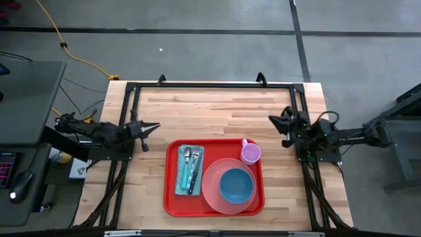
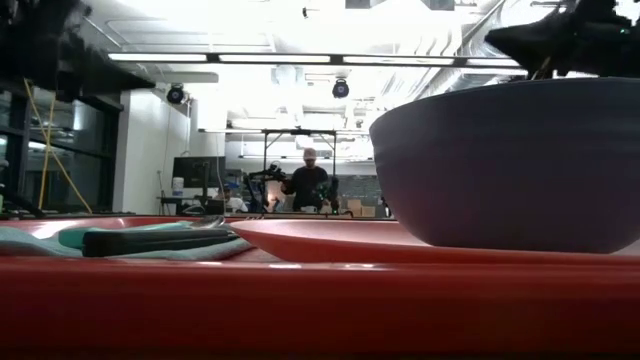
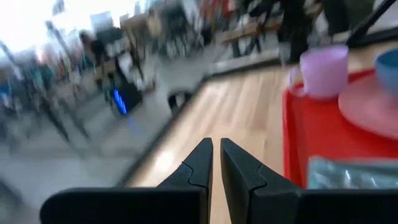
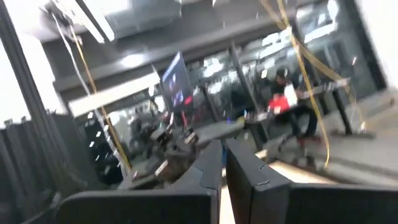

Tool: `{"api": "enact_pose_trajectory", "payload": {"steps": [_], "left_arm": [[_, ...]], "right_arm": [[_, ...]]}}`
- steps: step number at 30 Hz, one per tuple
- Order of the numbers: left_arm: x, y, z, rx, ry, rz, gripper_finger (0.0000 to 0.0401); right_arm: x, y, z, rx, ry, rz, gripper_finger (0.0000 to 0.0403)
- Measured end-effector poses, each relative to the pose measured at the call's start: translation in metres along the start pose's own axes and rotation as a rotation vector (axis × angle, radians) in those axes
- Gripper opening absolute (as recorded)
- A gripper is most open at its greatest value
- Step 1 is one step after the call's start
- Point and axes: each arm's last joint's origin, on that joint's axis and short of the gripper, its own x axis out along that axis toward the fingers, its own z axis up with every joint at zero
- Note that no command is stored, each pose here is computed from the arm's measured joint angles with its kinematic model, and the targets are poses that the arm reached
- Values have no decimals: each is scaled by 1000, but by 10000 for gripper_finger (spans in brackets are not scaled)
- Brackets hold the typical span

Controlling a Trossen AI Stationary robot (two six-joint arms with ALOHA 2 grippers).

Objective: Set up tray
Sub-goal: Return to Home Position

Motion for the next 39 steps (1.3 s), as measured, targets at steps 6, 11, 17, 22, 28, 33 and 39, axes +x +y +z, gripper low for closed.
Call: {"api": "enact_pose_trajectory", "payload": {"steps": [6,11,17,22,28,33,39], "left_arm": [[1,-2,14,99,-229,-95,60],[7,-17,-3,68,-323,-173,60],[6,-13,3,39,-379,-121,60],[5,-13,4,31,-396,-129,60],[6,-13,2,40,-364,-105,60],[6,-13,1,45,-355,-106,60],[7,-15,-1,32,-343,-132,60]], "right_arm": [[-12,-1,7,-48,-34,-8,0],[-19,-3,8,-56,-23,-30,0],[-18,3,26,-94,5,-16,0],[-21,11,50,-119,120,-20,0],[-22,11,56,-120,117,-70,0],[-18,5,33,-98,29,-50,0],[-18,-2,17,-102,-49,-80,0]]}}
